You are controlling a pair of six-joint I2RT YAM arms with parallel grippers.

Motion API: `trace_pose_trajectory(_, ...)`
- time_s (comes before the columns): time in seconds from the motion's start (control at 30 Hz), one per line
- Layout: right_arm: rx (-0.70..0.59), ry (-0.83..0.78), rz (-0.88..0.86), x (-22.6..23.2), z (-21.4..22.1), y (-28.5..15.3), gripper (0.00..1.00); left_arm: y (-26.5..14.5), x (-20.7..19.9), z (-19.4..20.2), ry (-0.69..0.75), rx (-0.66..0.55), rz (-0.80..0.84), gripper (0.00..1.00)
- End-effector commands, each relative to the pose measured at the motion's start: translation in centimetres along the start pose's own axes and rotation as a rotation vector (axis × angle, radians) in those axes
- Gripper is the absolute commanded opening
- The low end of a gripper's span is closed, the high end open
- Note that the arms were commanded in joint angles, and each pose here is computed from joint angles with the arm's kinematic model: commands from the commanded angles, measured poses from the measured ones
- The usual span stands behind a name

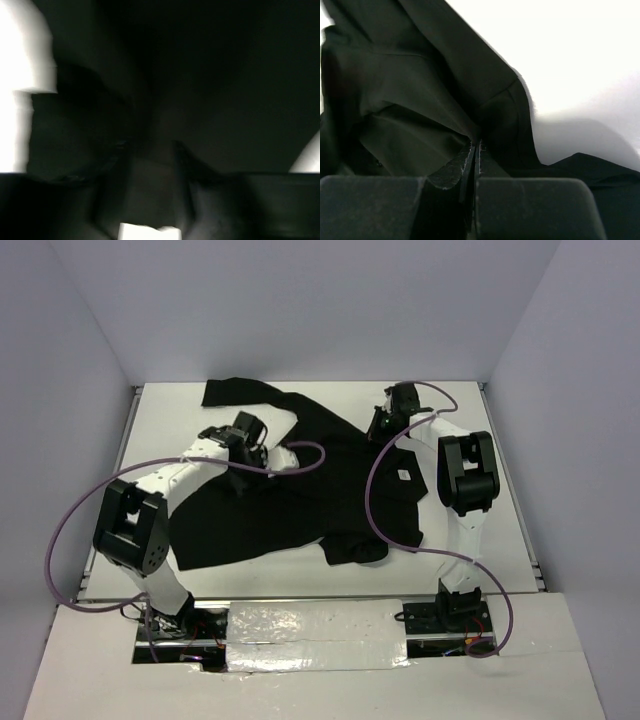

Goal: Fold and stack the long sleeve shirts
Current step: Flatten the shirt out

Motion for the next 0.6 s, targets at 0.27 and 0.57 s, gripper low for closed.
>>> trace_pose_trajectory(0.27,-0.051,-0.017,-0.07,1.1,-0.4,-1.8,0.0,-5.4,-4.5,-1.9,0.048,-0.109,0.47,0.67)
trace_pose_trajectory(0.57,-0.04,0.0,-0.062,0.8,-0.3,-1.3,0.0,-0.9,8.0,-2.4,-0.566,-0.163,0.103,0.72)
Point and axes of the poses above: each gripper's point midway between its finger pads, its own y axis out along the fingers, its own x axis along the line the jaws close on, z = x × y, the point moved 8 cm from there along -y, back along the fingers, and after that the axes turned 5 degrees about y, right-handed, at the moved point
